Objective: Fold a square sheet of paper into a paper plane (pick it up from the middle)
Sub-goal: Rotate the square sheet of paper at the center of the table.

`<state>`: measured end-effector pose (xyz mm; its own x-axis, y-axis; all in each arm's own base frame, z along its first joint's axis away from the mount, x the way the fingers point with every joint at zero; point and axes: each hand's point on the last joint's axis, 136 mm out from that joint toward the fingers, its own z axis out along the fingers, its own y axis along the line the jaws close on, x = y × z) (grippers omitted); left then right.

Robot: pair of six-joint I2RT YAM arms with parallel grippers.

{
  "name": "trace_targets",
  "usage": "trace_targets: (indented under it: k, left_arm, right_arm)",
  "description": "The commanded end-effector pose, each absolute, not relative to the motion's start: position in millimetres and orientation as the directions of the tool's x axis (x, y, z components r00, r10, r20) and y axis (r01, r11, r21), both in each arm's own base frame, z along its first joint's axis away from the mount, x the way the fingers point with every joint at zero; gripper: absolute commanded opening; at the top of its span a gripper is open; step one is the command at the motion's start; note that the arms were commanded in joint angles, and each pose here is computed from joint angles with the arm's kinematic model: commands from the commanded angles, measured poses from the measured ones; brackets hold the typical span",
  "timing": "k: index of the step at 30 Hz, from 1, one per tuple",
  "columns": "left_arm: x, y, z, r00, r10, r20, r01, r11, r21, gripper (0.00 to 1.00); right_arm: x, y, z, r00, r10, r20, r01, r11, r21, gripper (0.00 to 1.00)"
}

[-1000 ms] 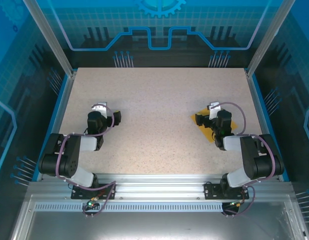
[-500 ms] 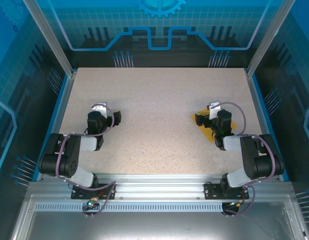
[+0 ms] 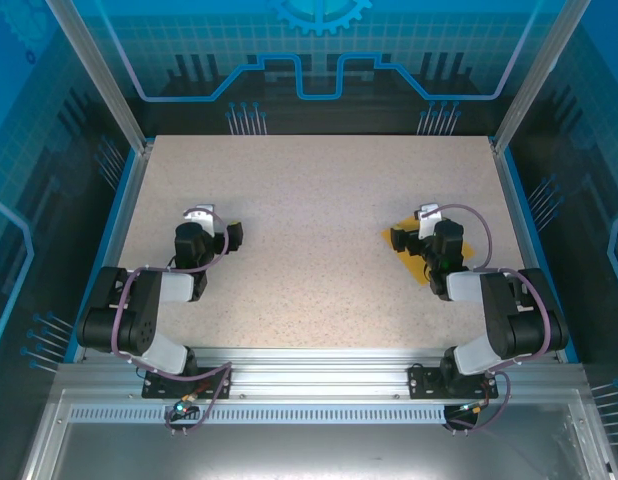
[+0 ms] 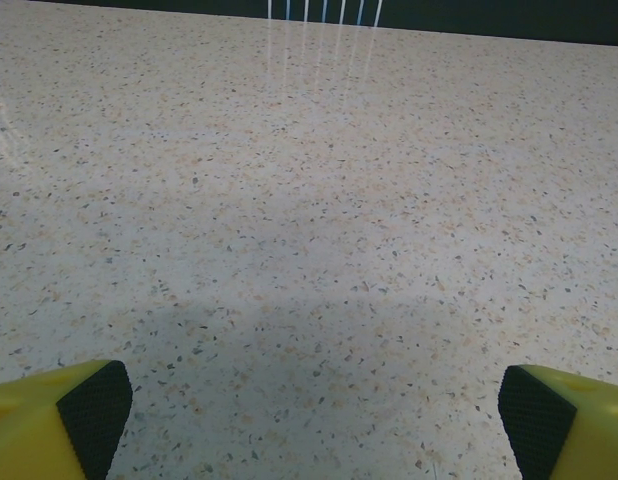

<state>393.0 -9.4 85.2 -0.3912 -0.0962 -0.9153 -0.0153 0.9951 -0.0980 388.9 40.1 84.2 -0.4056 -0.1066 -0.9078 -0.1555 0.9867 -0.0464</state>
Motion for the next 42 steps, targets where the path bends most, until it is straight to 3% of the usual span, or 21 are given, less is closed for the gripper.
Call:
trace_targets:
  k: [1, 9, 13, 17, 22, 26, 35, 39, 42]
  left_arm:
    - [390.6, -16.0, 99.3, -0.349, -0.061, -0.935, 0.051, 0.995, -0.084, 0.98]
    - [365.1, -10.5, 133.5, -0.374, -0.174, -0.911, -0.021, 0.984, -0.180, 0.99]
    - [342.0, -1.4, 158.2, -0.364, -0.272, -0.891, -0.104, 0.962, -0.251, 0.99]
    - [318.4, 13.1, 176.2, -0.368, -0.426, -0.826, -0.258, 0.901, -0.350, 0.98]
    - [292.1, 16.3, 195.1, -0.378, -0.528, -0.760, -0.342, 0.843, -0.416, 0.99]
    - [280.4, -1.2, 210.0, -0.409, -0.548, -0.730, -0.267, 0.837, -0.478, 0.99]
    - [282.1, -43.2, 222.0, -0.557, -0.515, -0.652, -0.104, 0.822, -0.560, 0.98]
    - [279.4, -49.9, 214.2, -0.596, -0.512, -0.619, -0.098, 0.811, -0.577, 0.99]
    - [276.4, -55.3, 210.0, -0.619, -0.516, -0.593, -0.093, 0.797, -0.597, 0.98]
  right_arm:
    - [396.0, 34.5, 93.6, -0.382, -0.109, -0.918, -0.154, 0.987, -0.053, 0.99]
    - [383.0, 41.1, 115.6, -0.334, -0.151, -0.930, -0.153, 0.983, -0.104, 1.00]
    - [370.4, 28.6, 133.2, -0.548, -0.027, -0.836, -0.045, 0.999, -0.003, 0.99]
    - [346.3, 19.9, 150.7, -0.665, 0.202, -0.719, 0.143, 0.979, 0.143, 0.99]
    - [324.9, 54.6, 150.2, -0.754, 0.276, -0.596, 0.082, 0.940, 0.332, 1.00]
    - [311.1, 69.7, 147.8, -0.773, 0.308, -0.554, 0.057, 0.904, 0.423, 0.99]
    - [305.1, 89.0, 132.3, -0.871, 0.205, -0.446, -0.018, 0.895, 0.447, 0.99]
    - [322.6, 90.1, 125.5, -0.894, 0.190, -0.406, 0.001, 0.906, 0.423, 0.99]
    - [330.1, 64.6, 102.8, -0.908, 0.233, -0.348, 0.132, 0.948, 0.290, 0.99]
